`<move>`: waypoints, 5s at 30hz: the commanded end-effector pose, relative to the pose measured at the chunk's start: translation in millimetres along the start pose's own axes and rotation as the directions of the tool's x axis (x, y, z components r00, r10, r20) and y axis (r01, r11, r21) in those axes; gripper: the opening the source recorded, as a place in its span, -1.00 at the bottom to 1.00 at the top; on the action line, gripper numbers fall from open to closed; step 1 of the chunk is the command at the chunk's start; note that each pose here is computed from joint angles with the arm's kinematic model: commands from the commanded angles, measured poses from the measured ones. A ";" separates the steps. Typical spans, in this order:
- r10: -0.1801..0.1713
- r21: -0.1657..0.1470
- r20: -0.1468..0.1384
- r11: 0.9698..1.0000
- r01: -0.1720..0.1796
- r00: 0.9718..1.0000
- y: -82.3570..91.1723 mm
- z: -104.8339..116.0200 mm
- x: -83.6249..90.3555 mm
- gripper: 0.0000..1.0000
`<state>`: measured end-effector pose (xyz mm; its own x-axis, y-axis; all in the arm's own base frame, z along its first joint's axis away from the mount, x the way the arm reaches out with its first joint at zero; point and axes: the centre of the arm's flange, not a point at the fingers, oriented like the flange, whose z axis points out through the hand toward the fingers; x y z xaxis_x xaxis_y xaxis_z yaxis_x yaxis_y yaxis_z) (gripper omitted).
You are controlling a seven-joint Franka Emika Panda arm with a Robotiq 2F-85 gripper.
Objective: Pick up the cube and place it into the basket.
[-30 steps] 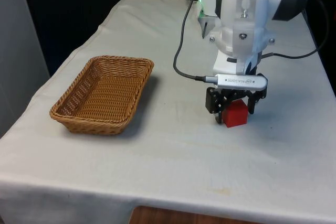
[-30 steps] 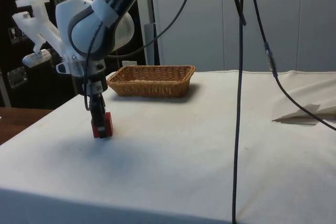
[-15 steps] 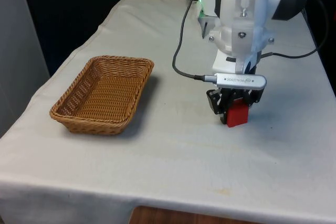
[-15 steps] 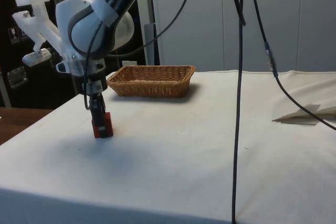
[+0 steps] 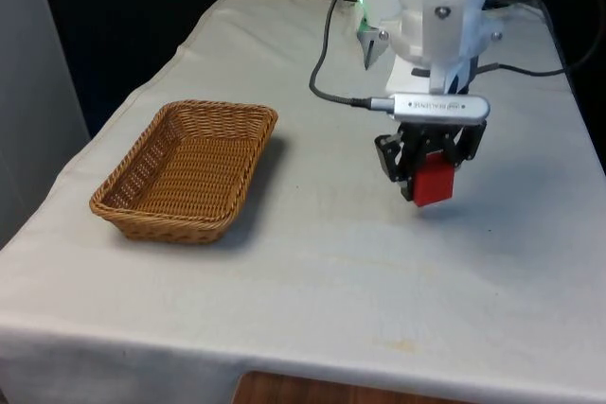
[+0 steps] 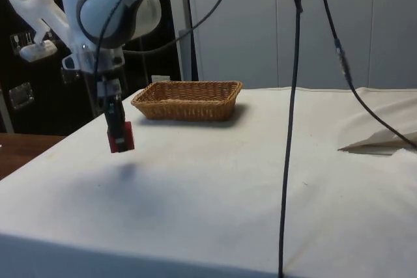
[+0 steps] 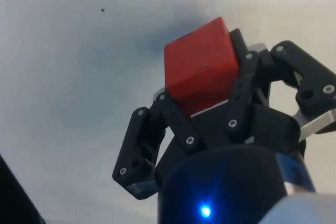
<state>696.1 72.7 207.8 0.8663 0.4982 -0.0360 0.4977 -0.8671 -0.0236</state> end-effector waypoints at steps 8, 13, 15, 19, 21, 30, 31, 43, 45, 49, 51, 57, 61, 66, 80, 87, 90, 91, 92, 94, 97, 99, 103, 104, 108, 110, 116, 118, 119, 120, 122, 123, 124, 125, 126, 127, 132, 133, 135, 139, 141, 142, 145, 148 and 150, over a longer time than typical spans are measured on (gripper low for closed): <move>-0.004 0.004 -0.004 1.000 0.004 1.000 -0.7 -28.4 -0.7 -0.96; -0.010 0.005 -0.003 1.000 0.010 1.000 -2.4 -52.1 -2.7 -0.96; -0.009 0.005 -0.005 1.000 0.009 1.000 -2.3 -59.7 -3.4 -0.96; -0.010 0.007 -0.007 1.000 0.010 1.000 -3.1 -70.3 -4.6 -0.96; -0.012 0.008 -0.009 1.000 0.012 1.000 -4.0 -82.5 -6.0 -0.96; -0.015 0.016 -0.013 1.000 0.015 1.000 -8.3 -115.4 -10.7 -0.96; -0.015 0.017 -0.012 1.000 0.015 1.000 -8.7 -118.3 -11.4 -0.96; -0.015 0.029 -0.019 0.999 0.016 1.000 -12.5 -152.4 -17.7 -0.96; -0.015 0.027 -0.018 1.000 0.016 1.000 -11.9 -160.0 -21.3 -0.96; -0.014 0.029 -0.018 0.999 0.015 1.000 -11.6 -169.6 -24.9 -0.96; -0.011 0.032 -0.018 0.999 0.012 1.000 -11.2 -170.7 -24.3 -0.96; -0.006 0.039 -0.018 0.999 0.006 1.000 -8.9 -189.8 -36.0 -0.96; 0.002 0.043 -0.019 0.999 -0.001 1.000 -7.3 -195.5 -39.7 -0.96; 0.025 0.046 -0.018 0.999 -0.024 1.000 -3.5 -201.6 -43.6 -0.96; 0.100 0.043 -0.020 0.994 -0.099 0.995 0.6 -204.0 -44.4 -0.96; 0.129 0.040 -0.017 0.991 -0.128 0.992 4.1 -203.4 -45.6 -0.96; 0.161 0.043 -0.019 0.986 -0.160 0.987 11.6 -202.2 -48.9 -0.96; 0.166 0.044 -0.019 0.985 -0.165 0.986 12.8 -201.7 -49.3 -0.96; 0.167 0.045 -0.018 0.985 -0.166 0.986 14.4 -200.7 -50.0 -0.96; 0.177 0.053 -0.018 0.983 -0.176 0.984 20.2 -197.8 -53.0 -0.96; 0.180 0.056 -0.019 0.982 -0.178 0.984 22.2 -196.9 -53.9 -0.96; 0.187 0.064 -0.018 0.980 -0.186 0.982 27.9 -193.5 -56.9 -0.96; 0.202 0.077 -0.016 0.977 -0.200 0.979 39.5 -187.4 -63.4 -0.96; 0.200 0.071 -0.010 0.977 -0.199 0.980 37.7 -188.3 -62.7 -0.96; 0.213 0.086 -0.015 0.974 -0.211 0.977 48.8 -183.2 -68.1 -0.96; 0.218 0.090 -0.015 0.972 -0.216 0.976 52.6 -181.7 -70.0 -0.96; 0.238 0.101 -0.011 0.967 -0.235 0.971 66.1 -175.6 -77.3 -0.96; 0.245 0.104 -0.009 0.964 -0.243 0.969 69.9 -173.9 -79.2 -0.96; 0.248 0.105 -0.008 0.964 -0.246 0.969 71.2 -173.3 -80.0 -0.96; 0.253 0.106 -0.007 0.962 -0.250 0.968 72.6 -173.3 -80.7 -0.96; 0.265 0.108 -0.005 0.959 -0.263 0.964 77.4 -171.2 -83.5 -0.96; 0.257 0.103 -0.001 0.961 -0.255 0.966 74.7 -171.9 -82.2 -0.96; 0.269 0.108 -0.004 0.958 -0.267 0.963 79.3 -170.8 -84.6 -0.96; 0.274 0.110 -0.004 0.956 -0.272 0.962 80.7 -170.1 -85.2 -0.96; 0.282 0.110 -0.002 0.954 -0.280 0.959 83.5 -168.6 -86.8 -0.96; 0.287 0.110 -0.001 0.952 -0.285 0.958 85.4 -168.6 -87.8 -0.96; 0.304 0.110 0.001 0.947 -0.302 0.953 90.7 -166.6 -90.7 -0.96; 0.309 0.110 0.002 0.945 -0.307 0.951 92.1 -165.5 -91.5 -0.96; 0.322 0.109 0.003 0.941 -0.320 0.947 96.0 -164.2 -93.4 -0.96; 0.327 0.106 0.011 0.939 -0.326 0.945 98.8 -161.8 -96.1 -0.96; 0.346 0.106 0.010 0.933 -0.345 0.938 104.7 -158.8 -98.7 -0.96; 0.349 0.106 0.011 0.931 -0.348 0.937 105.6 -158.3 -99.3 -0.96; 0.363 0.099 0.013 0.927 -0.362 0.932 109.2 -157.2 -101.4 -0.96; 0.365 0.095 0.018 0.926 -0.365 0.931 109.9 -156.8 -102.6 -0.96; 0.382 0.087 0.013 0.920 -0.382 0.924 112.8 -156.2 -103.0 -0.96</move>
<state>669.4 -76.1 364.5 0.9897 0.1314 -0.0569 0.1254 -0.9872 -0.0988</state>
